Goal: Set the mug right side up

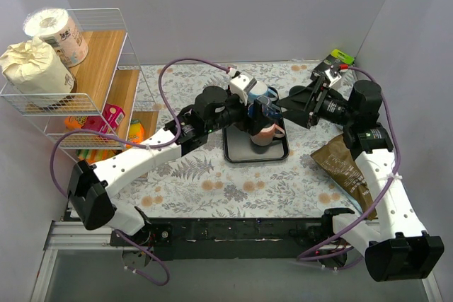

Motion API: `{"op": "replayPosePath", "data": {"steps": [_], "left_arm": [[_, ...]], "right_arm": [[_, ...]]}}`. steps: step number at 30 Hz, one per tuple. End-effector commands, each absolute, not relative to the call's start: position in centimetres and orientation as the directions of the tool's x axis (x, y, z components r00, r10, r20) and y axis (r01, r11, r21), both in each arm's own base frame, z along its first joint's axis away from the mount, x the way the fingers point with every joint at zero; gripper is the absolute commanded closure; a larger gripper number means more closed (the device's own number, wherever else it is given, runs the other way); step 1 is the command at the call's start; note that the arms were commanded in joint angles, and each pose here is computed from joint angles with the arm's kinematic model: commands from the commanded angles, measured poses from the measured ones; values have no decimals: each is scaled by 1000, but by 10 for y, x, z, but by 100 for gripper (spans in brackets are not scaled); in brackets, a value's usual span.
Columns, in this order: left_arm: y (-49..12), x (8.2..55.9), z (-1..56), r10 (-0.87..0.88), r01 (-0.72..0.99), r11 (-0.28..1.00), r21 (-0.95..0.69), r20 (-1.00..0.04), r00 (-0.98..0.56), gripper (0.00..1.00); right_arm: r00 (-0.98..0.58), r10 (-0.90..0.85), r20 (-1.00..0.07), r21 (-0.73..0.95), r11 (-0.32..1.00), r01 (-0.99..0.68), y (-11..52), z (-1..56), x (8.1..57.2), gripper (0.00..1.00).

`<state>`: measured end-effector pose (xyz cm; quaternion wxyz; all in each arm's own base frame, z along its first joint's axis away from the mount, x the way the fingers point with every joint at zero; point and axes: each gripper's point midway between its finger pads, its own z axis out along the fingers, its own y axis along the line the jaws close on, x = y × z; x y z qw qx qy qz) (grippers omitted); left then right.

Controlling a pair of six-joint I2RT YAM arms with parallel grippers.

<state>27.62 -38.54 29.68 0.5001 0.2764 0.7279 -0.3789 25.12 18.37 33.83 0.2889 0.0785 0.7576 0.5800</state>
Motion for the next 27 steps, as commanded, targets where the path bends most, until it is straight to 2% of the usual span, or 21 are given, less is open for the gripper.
{"op": "replayPosePath", "data": {"steps": [1,12,21,27], "left_arm": [[-366,268,384,-127,820,537,-195,-980,-151,100],[-333,261,423,-126,808,588,23,-985,120,100],[-323,265,422,-130,775,628,68,-973,191,100],[-322,268,419,-109,760,641,108,-967,229,100]], "right_arm": [[-855,397,-335,942,129,-309,204,396,226,13],[-891,413,-191,974,-32,-224,210,423,216,17],[-903,406,-138,984,-48,-172,219,413,217,19],[-915,403,-11,995,-84,-49,231,396,218,21]]}}
